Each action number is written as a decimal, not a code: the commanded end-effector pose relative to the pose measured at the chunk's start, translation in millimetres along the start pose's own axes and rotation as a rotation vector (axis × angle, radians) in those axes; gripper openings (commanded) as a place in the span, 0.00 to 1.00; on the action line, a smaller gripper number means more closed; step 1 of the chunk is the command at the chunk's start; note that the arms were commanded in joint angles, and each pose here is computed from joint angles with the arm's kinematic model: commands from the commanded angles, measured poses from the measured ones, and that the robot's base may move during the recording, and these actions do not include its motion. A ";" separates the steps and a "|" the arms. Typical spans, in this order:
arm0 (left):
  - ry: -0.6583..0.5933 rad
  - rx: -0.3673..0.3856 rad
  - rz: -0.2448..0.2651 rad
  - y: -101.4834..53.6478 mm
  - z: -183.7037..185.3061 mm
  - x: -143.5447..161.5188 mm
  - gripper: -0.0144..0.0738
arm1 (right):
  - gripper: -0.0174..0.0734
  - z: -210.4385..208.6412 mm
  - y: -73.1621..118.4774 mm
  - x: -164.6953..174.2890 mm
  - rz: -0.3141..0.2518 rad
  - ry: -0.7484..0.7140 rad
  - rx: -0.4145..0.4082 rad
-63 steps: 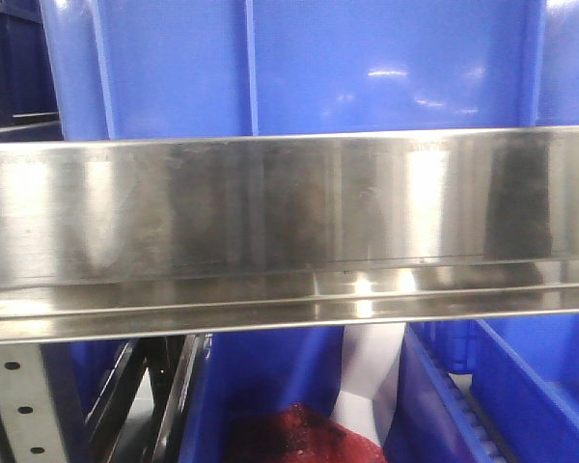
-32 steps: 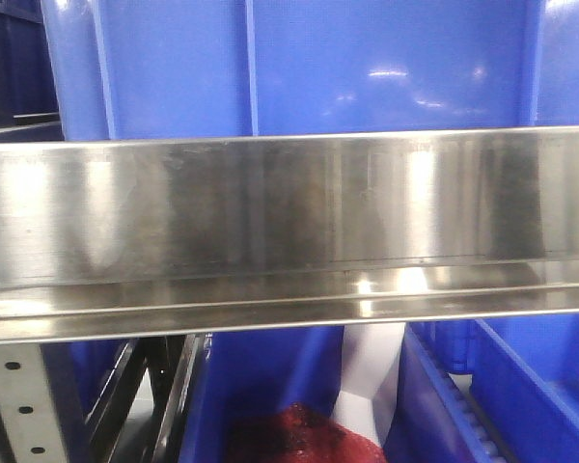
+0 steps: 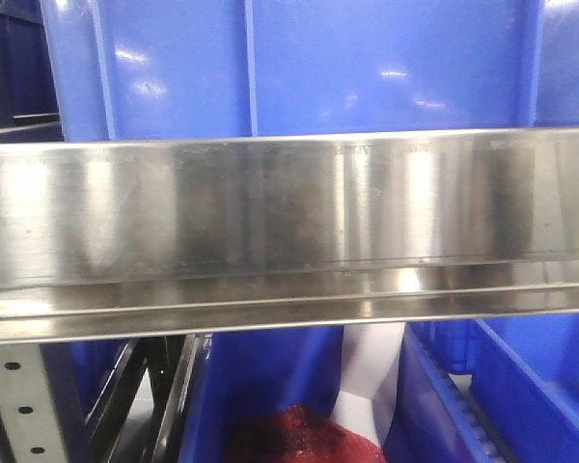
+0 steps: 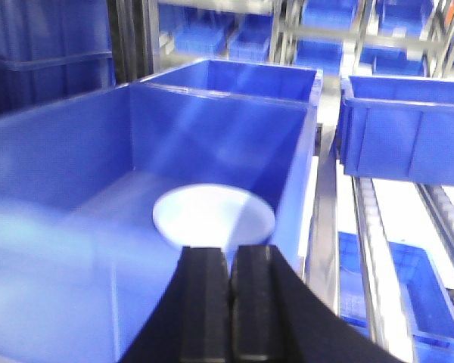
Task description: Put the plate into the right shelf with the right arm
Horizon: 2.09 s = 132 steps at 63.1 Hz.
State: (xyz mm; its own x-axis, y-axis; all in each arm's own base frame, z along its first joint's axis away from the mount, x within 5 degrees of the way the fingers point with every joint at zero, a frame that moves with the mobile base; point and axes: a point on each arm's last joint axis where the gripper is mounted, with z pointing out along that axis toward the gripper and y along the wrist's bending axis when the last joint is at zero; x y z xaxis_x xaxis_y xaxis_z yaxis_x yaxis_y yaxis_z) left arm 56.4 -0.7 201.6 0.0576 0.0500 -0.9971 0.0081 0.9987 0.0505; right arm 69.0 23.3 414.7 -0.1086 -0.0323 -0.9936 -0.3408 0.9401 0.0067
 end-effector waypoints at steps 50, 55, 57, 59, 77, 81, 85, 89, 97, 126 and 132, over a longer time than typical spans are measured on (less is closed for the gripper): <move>-0.088 -0.020 -0.005 1.8 -0.9 -5.8 0.11 | 0.25 -6.7 -1.2 50.8 -0.031 -0.095 0.004; -0.088 -0.020 -0.005 1.8 -0.9 -5.8 0.11 | 0.25 -3.0 -3.2 56.3 -0.031 -0.102 0.042; -0.088 -0.020 -0.005 1.8 -0.9 -5.8 0.11 | 0.25 -1.3 -4.1 59.5 -0.024 -0.103 0.059; -0.088 -0.020 -0.005 1.8 -0.9 -5.8 0.11 | 0.25 1.2 -5.2 64.7 -0.020 -0.099 0.078; -0.088 -0.020 -0.005 1.8 -0.9 -5.8 0.11 | 0.25 5.6 -15.1 126.7 0.001 -0.183 0.244; -0.088 -0.020 -0.005 1.8 -0.9 -5.8 0.11 | 0.25 3.3 -15.5 142.8 -0.001 -0.209 0.264; -0.088 -0.020 -0.005 1.8 -0.9 -5.8 0.11 | 0.25 1.6 -15.2 156.2 -0.004 -0.233 0.271; -0.088 -0.020 -0.005 1.8 -0.9 -5.8 0.11 | 0.25 1.0 -14.8 170.6 -0.007 -0.250 0.273; -0.088 -0.020 -0.005 1.8 -0.9 -5.8 0.11 | 0.25 -0.8 -13.9 192.3 -0.012 -0.293 0.275; -0.088 -0.020 -0.005 1.8 -0.9 -5.8 0.11 | 0.25 2.7 -14.7 203.3 -0.006 -0.259 0.275; -0.088 -0.020 -0.005 1.8 -0.9 -5.8 0.11 | 0.25 2.7 -14.7 203.3 -0.006 -0.259 0.275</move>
State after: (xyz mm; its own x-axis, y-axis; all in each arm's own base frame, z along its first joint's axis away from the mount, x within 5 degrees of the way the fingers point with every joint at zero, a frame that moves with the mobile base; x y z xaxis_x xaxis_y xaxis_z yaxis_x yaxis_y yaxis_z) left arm 56.4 -0.7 201.6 0.0576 0.0500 -0.9971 0.0081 0.9987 0.0505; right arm 56.5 4.8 200.8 0.0270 0.0178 -0.9995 -0.0844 0.9963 0.0155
